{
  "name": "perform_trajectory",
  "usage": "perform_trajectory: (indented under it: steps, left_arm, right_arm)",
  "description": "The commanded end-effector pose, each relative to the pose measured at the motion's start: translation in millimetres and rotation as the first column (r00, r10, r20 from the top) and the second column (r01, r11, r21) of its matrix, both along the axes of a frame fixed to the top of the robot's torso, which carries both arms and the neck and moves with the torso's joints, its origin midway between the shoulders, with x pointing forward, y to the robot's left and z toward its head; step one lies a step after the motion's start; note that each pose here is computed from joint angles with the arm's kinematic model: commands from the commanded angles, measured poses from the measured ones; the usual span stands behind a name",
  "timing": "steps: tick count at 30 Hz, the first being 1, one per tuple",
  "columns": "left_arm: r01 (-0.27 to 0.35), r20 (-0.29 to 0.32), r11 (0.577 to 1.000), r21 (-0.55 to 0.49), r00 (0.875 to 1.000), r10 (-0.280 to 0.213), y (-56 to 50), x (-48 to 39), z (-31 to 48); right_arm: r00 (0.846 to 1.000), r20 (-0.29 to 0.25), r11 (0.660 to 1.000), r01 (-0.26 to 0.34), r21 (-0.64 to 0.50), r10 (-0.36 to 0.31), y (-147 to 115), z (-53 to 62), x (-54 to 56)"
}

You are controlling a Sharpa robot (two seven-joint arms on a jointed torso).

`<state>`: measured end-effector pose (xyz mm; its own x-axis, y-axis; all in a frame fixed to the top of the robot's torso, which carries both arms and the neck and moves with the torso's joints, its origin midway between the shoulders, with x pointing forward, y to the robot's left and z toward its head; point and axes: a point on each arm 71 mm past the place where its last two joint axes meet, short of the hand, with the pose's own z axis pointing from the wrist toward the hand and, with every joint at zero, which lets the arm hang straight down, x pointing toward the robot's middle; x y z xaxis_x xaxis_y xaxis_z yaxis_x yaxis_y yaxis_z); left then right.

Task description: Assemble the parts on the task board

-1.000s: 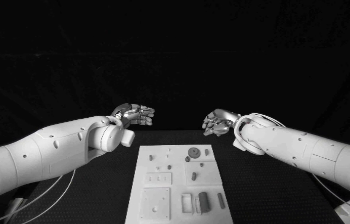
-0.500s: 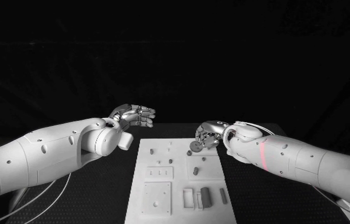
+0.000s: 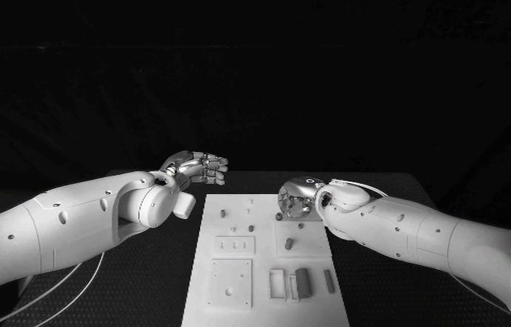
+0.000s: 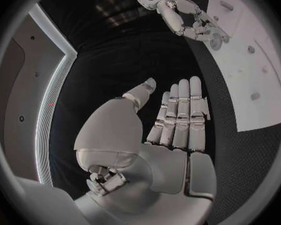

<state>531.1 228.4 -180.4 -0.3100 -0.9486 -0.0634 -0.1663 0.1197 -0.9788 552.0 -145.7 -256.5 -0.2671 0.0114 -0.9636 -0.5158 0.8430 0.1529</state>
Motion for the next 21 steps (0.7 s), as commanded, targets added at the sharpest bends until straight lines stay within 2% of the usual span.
perform_trajectory:
  steps: [1, 21]
  left_arm:
    - [0.023, 0.015, 1.000, -0.006, 1.000, -0.022, -3.7, 0.2, 2.0]
    - [0.033, 0.013, 0.999, -0.010, 0.999, -0.033, -6.5, -2.1, 2.5]
  right_arm:
    - [0.999, 0.038, 0.999, 0.003, -0.037, -0.002, 3.4, 1.0, 1.6]
    - [0.998, 0.048, 0.996, 0.035, -0.079, -0.031, -0.6, -1.1, 6.6]
